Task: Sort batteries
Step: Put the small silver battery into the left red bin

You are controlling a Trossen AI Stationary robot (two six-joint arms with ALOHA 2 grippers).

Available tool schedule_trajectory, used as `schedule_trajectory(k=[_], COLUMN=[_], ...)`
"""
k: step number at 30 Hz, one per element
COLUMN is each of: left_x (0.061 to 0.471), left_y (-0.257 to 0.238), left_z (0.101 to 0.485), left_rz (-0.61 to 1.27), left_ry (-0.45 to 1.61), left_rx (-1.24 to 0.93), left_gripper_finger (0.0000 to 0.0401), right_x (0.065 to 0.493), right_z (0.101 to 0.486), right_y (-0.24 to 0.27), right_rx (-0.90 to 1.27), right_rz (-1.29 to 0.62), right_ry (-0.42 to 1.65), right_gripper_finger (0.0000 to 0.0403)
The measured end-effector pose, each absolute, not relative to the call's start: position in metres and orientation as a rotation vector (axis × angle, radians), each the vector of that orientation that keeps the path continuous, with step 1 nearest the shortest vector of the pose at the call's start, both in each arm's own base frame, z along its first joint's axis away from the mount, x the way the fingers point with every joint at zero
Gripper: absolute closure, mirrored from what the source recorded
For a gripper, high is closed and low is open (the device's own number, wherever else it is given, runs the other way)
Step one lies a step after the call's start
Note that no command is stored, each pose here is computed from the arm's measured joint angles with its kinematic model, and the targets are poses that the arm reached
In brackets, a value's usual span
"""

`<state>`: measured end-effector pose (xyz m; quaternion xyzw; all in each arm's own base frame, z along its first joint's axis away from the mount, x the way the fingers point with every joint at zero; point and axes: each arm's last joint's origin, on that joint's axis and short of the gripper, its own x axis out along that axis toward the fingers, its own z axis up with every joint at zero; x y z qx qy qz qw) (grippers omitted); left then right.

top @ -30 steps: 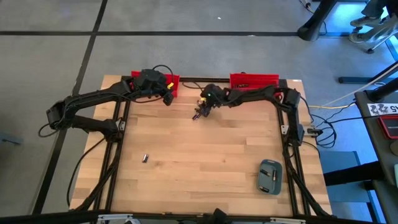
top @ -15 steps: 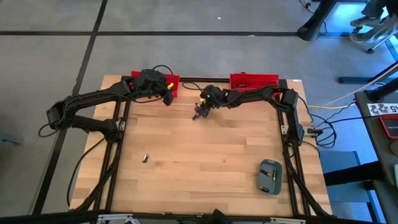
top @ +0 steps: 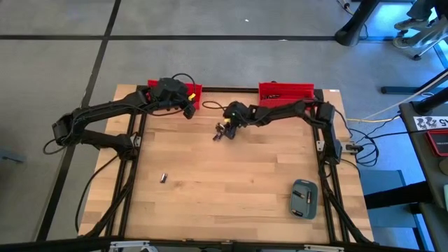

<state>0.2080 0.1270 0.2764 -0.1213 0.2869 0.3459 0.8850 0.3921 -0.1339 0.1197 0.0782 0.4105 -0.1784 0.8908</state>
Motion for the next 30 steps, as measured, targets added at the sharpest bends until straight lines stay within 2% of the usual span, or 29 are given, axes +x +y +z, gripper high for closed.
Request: schedule_trajectory(k=[16,19,26,30], left_x=[0.208,0.208,0.208,0.208], left_y=[0.127,0.127,0.127,0.127], left_z=[0.276,0.276,0.276,0.276], left_rz=[0.721,0.721,0.722,0.722], left_ry=[0.596,0.596,0.596,0.596], left_rx=[-0.257,-0.258,-0.259,-0.259], left_gripper_finger=[0.0258,0.0258,0.0258,0.0258], right_x=[0.407,0.406,0.401,0.399], right_z=[0.139,0.138,0.127,0.122], right_y=[-0.125,-0.122,-0.118,-0.118], right_rx=[0.094,0.117,0.094,0.085], right_rz=[-0.239,-0.157,-0.141,-0.152], right_ry=[0.86,0.858,0.894,0.895], right_gripper_finger=[0.0178,0.0178,0.0179,0.0205])
